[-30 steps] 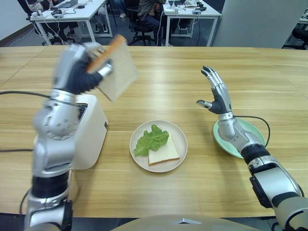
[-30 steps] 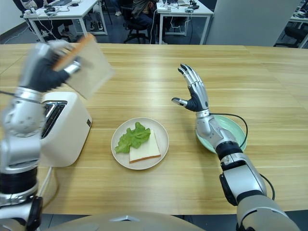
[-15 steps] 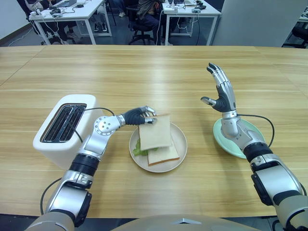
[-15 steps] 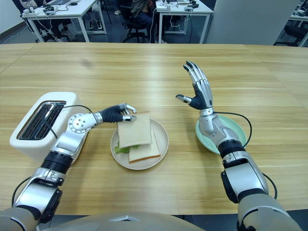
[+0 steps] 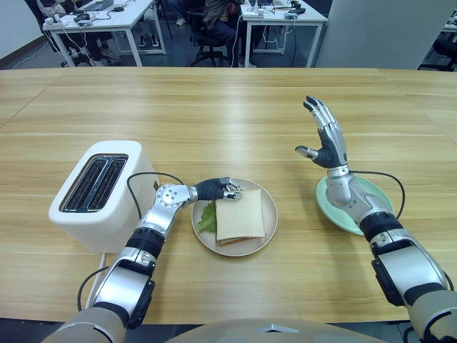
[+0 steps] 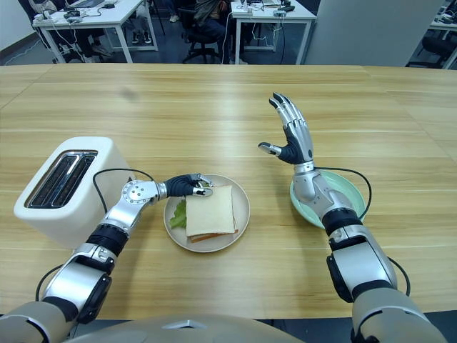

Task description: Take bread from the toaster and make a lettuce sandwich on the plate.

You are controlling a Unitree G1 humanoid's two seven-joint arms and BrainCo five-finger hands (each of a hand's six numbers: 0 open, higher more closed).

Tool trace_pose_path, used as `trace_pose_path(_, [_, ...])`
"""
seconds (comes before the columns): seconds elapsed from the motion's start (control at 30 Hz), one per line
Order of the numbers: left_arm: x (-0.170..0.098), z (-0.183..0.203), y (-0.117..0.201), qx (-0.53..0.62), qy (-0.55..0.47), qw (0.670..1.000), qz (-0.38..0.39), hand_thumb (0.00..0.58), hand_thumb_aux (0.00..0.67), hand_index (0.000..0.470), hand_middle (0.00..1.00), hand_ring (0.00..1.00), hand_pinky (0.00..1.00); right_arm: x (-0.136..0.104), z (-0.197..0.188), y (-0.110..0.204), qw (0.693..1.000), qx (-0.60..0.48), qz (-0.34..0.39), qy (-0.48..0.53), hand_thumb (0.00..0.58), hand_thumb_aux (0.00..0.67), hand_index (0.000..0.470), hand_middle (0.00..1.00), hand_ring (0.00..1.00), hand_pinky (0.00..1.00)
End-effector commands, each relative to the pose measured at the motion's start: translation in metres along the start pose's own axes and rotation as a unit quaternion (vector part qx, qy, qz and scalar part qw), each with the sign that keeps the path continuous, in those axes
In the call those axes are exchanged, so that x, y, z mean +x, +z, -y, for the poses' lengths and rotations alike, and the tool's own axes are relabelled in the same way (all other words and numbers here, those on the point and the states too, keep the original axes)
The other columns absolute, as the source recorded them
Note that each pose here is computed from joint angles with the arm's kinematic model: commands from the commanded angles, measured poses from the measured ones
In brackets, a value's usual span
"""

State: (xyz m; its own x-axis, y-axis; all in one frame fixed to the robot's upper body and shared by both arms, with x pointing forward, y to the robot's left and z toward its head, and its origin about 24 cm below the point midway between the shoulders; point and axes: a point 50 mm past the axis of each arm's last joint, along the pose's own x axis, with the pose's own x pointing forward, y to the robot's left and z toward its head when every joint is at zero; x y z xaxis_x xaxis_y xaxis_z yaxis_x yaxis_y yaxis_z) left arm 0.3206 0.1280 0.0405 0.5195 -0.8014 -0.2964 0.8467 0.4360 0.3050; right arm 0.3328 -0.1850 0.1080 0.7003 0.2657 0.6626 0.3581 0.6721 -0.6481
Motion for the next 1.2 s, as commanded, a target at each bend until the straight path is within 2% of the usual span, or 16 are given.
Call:
trace_pose_path(0.03, [-0.001,-0.009,0.0,-0.001,0.025,1.0,-0.002,0.58,0.67,0.46,1.0,1.0,1.0,-0.007,-0.01,0.007,0.999,0.008,0.027,0.043,0.0,0.0,0.0,0.0,0.0,0.0])
trace_pose_path(0.27, [0.0,-0.009,-0.002,-0.005,0.039,0.999,0.0,0.58,0.67,0.46,1.0,1.0,1.0,-0.033,-0.027,0.031,0.972,0.043,0.146,0.182,0.0,0.0,0.0,0.0,0.0,0.0])
trace_pose_path(0.5, [-0.003,-0.004,-0.009,-0.005,0.032,0.999,-0.014,0.58,0.67,0.46,1.0,1.0,1.0,-0.055,-0.032,0.041,0.933,0.034,0.212,0.289,0.0,0.0,0.0,0.0,0.0,0.0])
trace_pose_path(0.63, [-0.003,-0.001,-0.013,-0.002,0.025,0.999,-0.025,0.58,0.67,0.46,1.0,1.0,1.0,-0.065,-0.035,0.047,0.913,0.046,0.228,0.337,0.0,0.0,0.0,0.0,0.0,0.0])
trace_pose_path(0.8, [-0.002,0.001,-0.018,0.011,0.032,0.998,-0.049,0.58,0.67,0.46,1.0,1.0,1.0,-0.07,-0.035,0.055,0.901,0.078,0.235,0.355,0.0,0.0,0.0,0.0,0.0,0.0])
trace_pose_path(1.1, [0.002,0.003,-0.022,0.012,0.038,0.998,-0.058,0.58,0.67,0.46,0.99,0.99,0.99,-0.083,-0.057,0.069,0.87,0.134,0.226,0.418,0.0,0.0,0.0,0.0,0.0,0.0])
trace_pose_path(1.13, [0.002,0.004,-0.023,0.013,0.039,0.997,-0.059,0.579,0.646,0.444,0.98,0.98,0.98,-0.085,-0.06,0.071,0.865,0.147,0.221,0.426,0.0,0.0,0.0,0.0,0.0,0.0])
trace_pose_path(1.2, [0.002,0.005,-0.024,0.013,0.038,0.997,-0.062,0.579,0.641,0.44,0.99,0.99,0.99,-0.087,-0.067,0.074,0.855,0.165,0.215,0.442,0.0,0.0,0.0,0.0,0.0,0.0])
